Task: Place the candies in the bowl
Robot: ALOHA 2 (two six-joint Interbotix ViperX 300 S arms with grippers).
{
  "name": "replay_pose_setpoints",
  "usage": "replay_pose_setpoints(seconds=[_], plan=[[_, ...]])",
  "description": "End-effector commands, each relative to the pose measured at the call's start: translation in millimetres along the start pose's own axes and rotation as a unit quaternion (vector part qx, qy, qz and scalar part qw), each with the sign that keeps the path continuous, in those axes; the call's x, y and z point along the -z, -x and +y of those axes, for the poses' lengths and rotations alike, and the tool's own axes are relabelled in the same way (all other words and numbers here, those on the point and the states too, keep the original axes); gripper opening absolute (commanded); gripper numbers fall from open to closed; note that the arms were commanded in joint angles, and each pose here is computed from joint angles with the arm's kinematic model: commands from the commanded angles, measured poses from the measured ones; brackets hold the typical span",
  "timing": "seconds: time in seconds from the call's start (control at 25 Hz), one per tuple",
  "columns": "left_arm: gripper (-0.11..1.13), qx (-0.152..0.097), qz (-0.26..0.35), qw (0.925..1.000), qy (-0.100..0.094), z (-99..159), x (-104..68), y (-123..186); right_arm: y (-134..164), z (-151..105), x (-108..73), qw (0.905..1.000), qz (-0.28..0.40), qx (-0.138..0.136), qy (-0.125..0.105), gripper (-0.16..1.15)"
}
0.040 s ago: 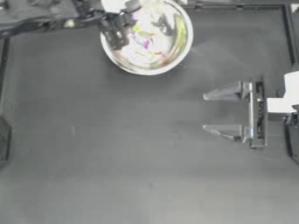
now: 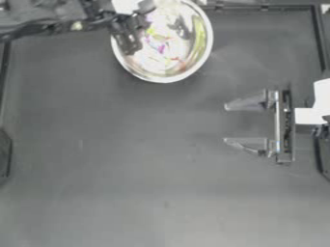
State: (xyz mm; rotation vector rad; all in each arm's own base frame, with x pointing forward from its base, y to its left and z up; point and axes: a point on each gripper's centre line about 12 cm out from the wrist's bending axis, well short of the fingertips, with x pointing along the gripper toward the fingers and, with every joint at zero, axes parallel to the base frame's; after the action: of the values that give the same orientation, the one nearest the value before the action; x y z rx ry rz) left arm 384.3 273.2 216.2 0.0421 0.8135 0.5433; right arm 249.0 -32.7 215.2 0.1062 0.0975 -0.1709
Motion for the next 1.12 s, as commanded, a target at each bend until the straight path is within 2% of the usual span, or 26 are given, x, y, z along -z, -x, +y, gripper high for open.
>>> replay_pose_setpoints(seconds=[0.04, 0.16, 0.24, 0.32, 0.48, 0.56, 0.8, 1.0, 1.12], plan=[[0.19, -0.01, -0.029, 0.9995, 0.002, 10.0, -23.3, 1.5, -1.1, 0.2, -5.2, 0.9999, -0.011, 0.001, -0.002, 1.0], [0.23, -0.012, -0.027, 0.9996, 0.004, 12.5, -23.6, -8.2, -0.4, 0.1, -4.4, 0.9999, -0.01, 0.001, -0.002, 1.0], [0.34, -0.011, -0.024, 0.9997, 0.003, 12.1, -22.8, -11.9, -0.1, -0.1, -3.0, 1.0, -0.008, 0.001, -0.001, 1.0], [0.51, -0.01, -0.021, 0.9997, 0.004, 11.5, -21.3, -13.8, -0.1, -0.2, -3.0, 1.0, -0.008, 0.001, -0.002, 1.0], [0.94, -0.01, -0.02, 0.9997, 0.008, 11.5, -21.2, -12.7, -0.1, -0.3, -3.1, 1.0, -0.008, 0.002, -0.003, 1.0], [1.06, -0.011, -0.025, 0.9996, 0.009, 12.3, -24.0, -10.4, -0.1, -0.3, -3.1, 1.0, -0.008, 0.002, -0.003, 1.0], [0.95, -0.014, -0.039, 0.9991, 0.012, 15.5, -31.9, 4.2, -0.4, -0.2, -3.7, 1.0, -0.009, 0.002, -0.003, 1.0], [0.94, -0.012, -0.065, 0.9976, 0.02, 13.8, -39.0, 39.9, -0.5, -1.3, -4.7, 0.9999, -0.011, 0.004, -0.003, 1.0], [0.93, -0.004, -0.077, 0.9969, 0.014, 3.6, -38.1, 61.8, -0.7, -2.8, -4.4, 0.9999, -0.01, 0.007, -0.003, 1.0]])
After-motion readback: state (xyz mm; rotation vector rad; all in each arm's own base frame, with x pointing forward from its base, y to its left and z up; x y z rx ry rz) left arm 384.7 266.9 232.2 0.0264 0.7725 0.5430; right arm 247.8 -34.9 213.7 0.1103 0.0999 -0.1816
